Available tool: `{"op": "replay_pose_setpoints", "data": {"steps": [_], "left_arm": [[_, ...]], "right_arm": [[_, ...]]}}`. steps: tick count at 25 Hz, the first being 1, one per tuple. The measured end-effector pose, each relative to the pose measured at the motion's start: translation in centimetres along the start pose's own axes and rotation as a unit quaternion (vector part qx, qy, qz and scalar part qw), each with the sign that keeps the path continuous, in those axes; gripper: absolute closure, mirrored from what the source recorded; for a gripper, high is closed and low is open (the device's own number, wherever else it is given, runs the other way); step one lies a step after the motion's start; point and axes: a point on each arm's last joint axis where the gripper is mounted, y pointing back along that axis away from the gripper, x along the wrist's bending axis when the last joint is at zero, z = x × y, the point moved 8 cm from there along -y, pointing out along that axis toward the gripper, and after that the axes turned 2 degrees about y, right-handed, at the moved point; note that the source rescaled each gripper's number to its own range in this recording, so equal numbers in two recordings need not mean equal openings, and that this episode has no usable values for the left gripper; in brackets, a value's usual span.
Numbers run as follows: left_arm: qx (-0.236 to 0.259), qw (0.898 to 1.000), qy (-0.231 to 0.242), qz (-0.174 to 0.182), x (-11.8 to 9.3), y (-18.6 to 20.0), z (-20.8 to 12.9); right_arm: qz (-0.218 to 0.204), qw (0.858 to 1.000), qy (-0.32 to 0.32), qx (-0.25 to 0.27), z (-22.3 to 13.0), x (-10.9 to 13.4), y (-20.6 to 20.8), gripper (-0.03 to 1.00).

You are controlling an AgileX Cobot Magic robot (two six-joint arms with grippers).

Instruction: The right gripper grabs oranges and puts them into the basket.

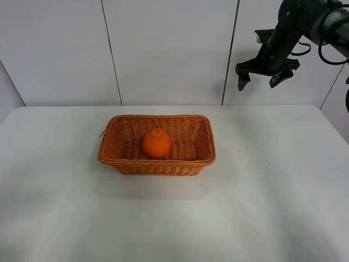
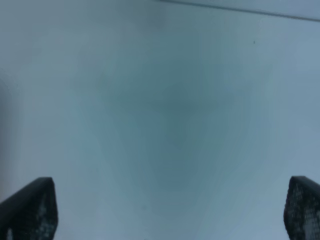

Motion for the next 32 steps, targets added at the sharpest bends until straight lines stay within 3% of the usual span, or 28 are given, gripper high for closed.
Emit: {"op": "replay_pose_setpoints", "data": {"steps": [8, 15, 19, 25, 28, 32], "left_arm": [[0.0, 1.0, 0.0, 0.0, 0.0, 0.0, 0.0], [0.0, 1.0, 0.0, 0.0, 0.0, 0.0, 0.0], [0.0, 1.0, 0.0, 0.0, 0.0, 0.0, 0.0], [0.0, 1.0, 0.0, 0.0, 0.0, 0.0, 0.0], [0.0, 1.0, 0.0, 0.0, 0.0, 0.0, 0.0], [0.0, 1.0, 0.0, 0.0, 0.0, 0.0, 0.0]], "right_arm": [[-0.004, 1.0, -0.01, 0.009, -1.5, -1.1, 2.8, -0.03], [0.005, 0.999, -0.014, 0.042, -7.0, -0.5, 7.8, -0.03], [0.01, 0.997, -0.016, 0.069, -13.0, -0.1, 11.2, -0.03], [0.018, 0.992, -0.02, 0.119, -25.5, 0.7, 14.5, -0.03], [0.017, 0.994, -0.021, 0.103, -30.9, 1.0, 15.2, -0.03], [0.014, 1.0, -0.019, 0.012, -35.3, 1.2, 16.0, -0.03]]}}
